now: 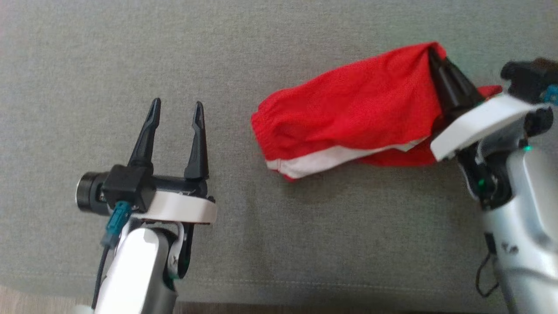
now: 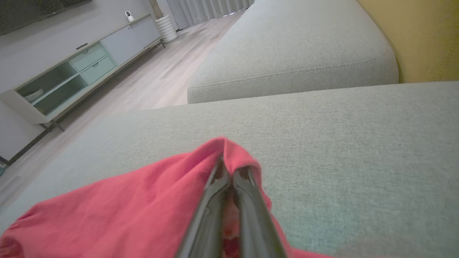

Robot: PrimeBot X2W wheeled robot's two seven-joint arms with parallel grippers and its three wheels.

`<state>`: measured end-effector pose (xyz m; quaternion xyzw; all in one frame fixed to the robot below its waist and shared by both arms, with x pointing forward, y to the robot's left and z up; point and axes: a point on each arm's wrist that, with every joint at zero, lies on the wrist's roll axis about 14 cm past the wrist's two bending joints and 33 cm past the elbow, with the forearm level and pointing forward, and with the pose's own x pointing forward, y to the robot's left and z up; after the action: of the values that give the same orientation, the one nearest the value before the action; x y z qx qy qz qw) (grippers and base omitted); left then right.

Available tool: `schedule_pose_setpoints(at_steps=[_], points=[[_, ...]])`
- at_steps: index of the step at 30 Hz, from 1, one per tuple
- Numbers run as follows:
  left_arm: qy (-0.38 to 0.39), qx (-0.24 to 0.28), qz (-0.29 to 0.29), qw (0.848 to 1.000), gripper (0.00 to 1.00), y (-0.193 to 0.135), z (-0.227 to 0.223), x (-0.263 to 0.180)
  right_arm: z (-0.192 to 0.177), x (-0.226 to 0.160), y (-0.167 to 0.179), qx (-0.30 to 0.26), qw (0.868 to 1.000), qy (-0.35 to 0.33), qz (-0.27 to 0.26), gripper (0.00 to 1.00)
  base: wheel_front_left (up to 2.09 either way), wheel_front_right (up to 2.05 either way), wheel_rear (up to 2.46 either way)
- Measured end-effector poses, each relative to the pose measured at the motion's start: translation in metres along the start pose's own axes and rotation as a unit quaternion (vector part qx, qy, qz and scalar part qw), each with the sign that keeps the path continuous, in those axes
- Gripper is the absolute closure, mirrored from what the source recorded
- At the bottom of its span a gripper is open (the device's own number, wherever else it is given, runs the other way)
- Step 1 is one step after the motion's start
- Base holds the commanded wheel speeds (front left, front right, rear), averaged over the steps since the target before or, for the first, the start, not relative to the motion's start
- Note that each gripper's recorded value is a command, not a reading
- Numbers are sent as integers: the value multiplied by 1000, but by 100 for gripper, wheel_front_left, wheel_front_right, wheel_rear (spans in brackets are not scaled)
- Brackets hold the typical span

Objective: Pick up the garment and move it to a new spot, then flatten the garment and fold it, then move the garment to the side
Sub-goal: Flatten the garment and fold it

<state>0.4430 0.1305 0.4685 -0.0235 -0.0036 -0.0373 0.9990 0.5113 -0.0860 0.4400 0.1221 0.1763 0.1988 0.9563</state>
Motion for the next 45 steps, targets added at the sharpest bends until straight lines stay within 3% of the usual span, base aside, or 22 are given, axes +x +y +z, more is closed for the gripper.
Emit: schedule_pose_setpoints(at_steps=[6,7,8,9,22,30,45], points=[[15,2,1,1000,0,1,-11,0,-11,20,-14,34,999,25,-12,100,0,0,0],[16,1,1,1000,0,1,-12,0,-13,21,-16,41,999,26,-13,73,0,0,0],[16,1,1,1000,0,0,-12,0,-14,22,-17,40,999,27,-14,20,0,0,0],[16,0,1,1000,0,0,-12,0,-14,22,-17,42,999,25,-15,0,0,0,0],[0,3,-14,1000,0,-10,0,2,23,-20,-39,-37,996,-72,-37,0,0,0,0],[-14,2,-21,1000,0,-16,12,-2,52,-69,-41,-121,980,-145,-68,0,0,0,0],[-15,11,-15,1000,0,-14,16,-17,13,-131,-18,-77,984,-124,-105,0,0,0,0]])
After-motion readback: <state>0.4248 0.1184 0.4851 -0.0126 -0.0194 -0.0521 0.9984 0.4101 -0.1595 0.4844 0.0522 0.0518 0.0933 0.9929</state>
